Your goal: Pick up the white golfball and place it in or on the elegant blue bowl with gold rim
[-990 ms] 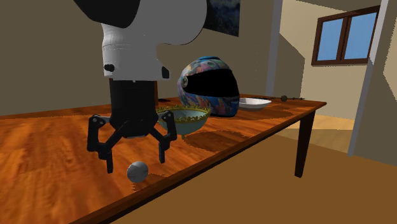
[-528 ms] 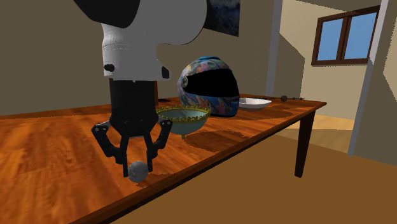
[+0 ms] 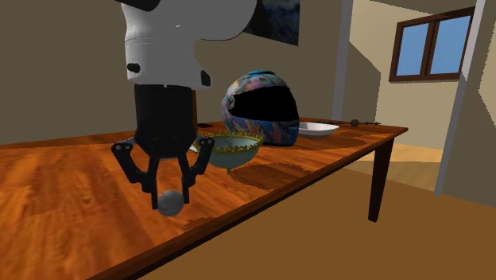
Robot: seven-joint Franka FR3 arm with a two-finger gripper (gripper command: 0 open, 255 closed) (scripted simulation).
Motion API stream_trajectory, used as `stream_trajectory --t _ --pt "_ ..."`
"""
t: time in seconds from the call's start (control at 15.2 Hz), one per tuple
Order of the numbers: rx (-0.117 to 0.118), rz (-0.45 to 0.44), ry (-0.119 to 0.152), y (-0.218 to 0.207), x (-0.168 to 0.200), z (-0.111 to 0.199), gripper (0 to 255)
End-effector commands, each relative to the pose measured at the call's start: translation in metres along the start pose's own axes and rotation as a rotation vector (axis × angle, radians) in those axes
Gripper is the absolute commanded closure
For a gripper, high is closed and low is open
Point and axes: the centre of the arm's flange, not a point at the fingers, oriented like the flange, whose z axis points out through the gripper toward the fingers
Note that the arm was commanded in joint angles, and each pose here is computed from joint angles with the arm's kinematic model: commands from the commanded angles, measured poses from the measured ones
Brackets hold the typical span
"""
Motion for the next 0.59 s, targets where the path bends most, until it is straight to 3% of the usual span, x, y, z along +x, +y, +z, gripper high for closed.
stream_trajectory --t 0.0,0.53 --pt "0.000 0.000 0.000 0.001 -0.001 -0.012 255" --pt "0.000 0.000 0.000 -0.001 -0.005 -0.054 255"
